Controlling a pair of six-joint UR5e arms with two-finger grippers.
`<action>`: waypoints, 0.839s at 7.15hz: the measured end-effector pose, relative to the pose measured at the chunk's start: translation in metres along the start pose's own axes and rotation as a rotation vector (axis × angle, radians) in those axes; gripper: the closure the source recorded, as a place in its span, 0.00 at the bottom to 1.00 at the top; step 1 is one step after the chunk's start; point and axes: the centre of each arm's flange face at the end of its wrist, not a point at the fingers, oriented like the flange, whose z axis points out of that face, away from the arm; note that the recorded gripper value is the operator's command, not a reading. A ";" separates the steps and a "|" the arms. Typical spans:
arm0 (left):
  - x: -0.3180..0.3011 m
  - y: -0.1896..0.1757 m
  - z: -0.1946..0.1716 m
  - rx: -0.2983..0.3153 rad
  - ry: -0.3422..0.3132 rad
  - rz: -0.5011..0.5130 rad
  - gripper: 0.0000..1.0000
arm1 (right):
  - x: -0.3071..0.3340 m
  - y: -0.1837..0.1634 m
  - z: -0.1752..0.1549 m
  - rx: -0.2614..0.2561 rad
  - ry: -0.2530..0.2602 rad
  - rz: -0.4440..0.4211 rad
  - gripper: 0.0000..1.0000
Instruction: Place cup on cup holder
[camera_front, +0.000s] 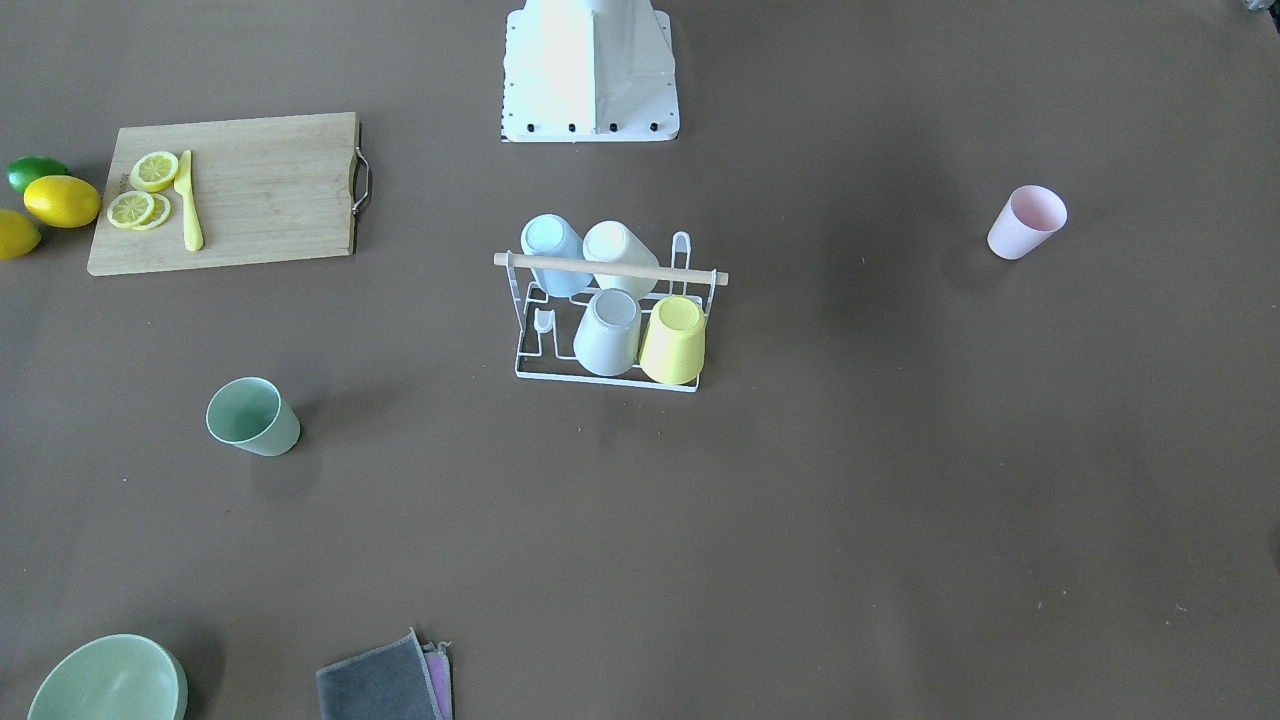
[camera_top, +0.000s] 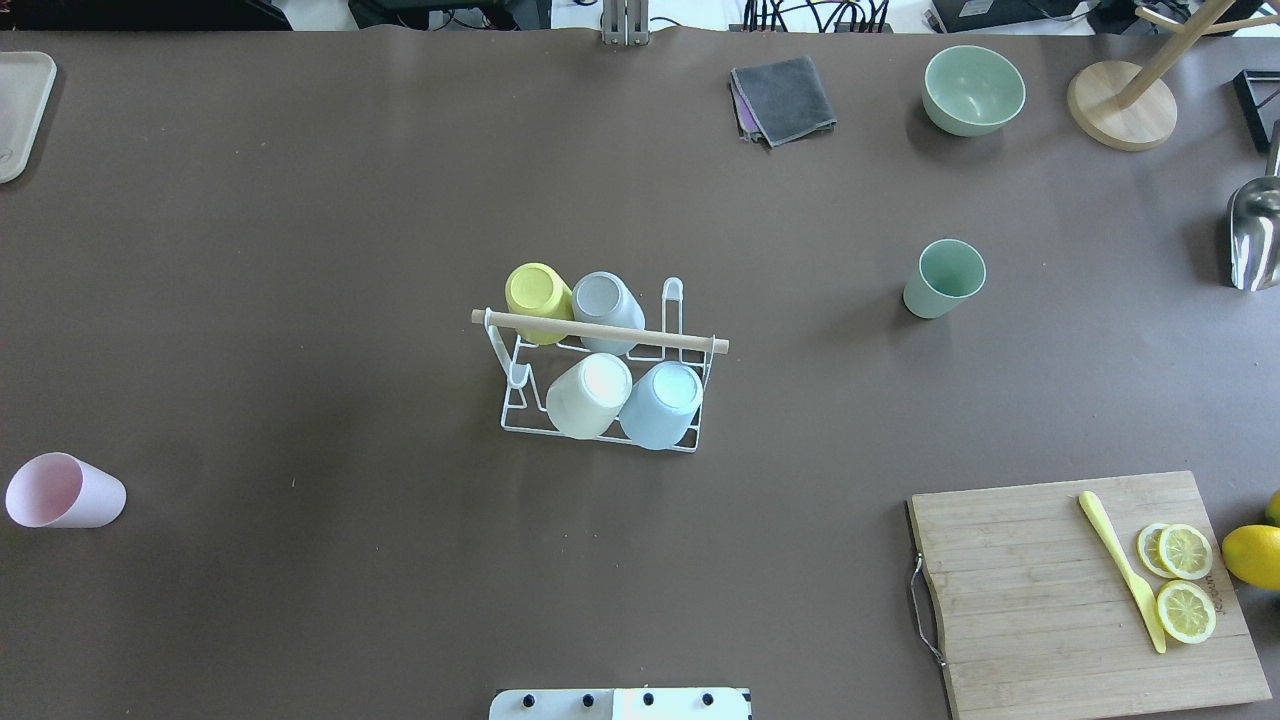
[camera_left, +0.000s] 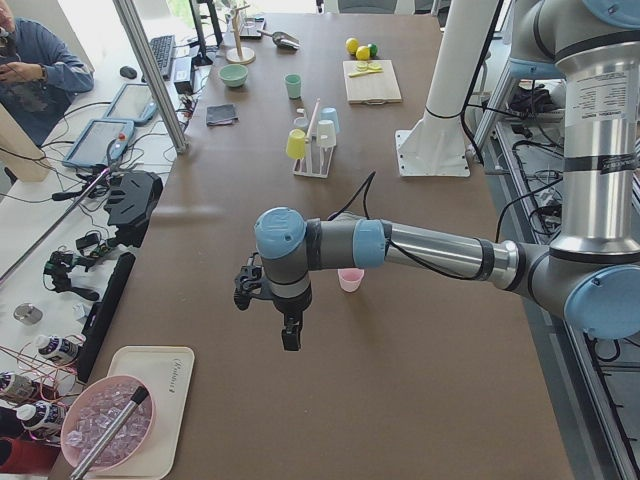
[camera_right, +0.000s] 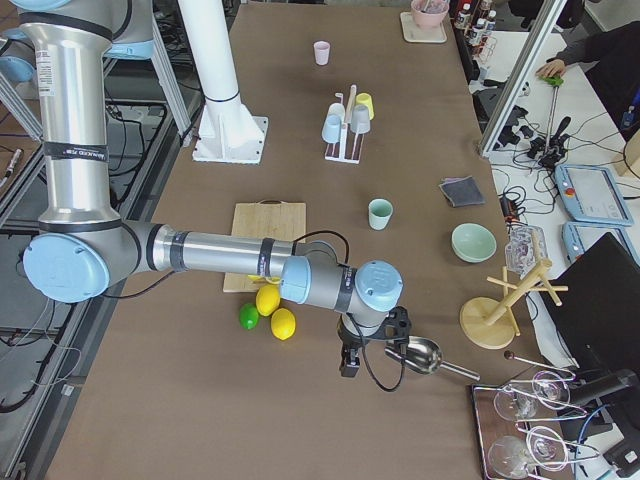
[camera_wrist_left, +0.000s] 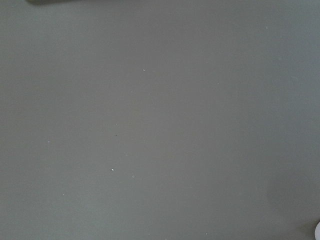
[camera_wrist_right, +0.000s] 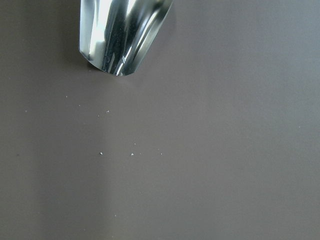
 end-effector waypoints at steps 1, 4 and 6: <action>0.000 0.000 0.000 0.000 0.000 0.000 0.01 | 0.000 0.000 0.000 0.000 0.000 0.000 0.00; -0.003 -0.002 0.003 0.009 0.001 0.009 0.01 | 0.001 0.000 0.001 -0.002 0.000 0.001 0.00; -0.007 -0.005 0.009 0.032 0.004 0.025 0.01 | 0.001 0.000 0.001 -0.002 -0.001 -0.002 0.00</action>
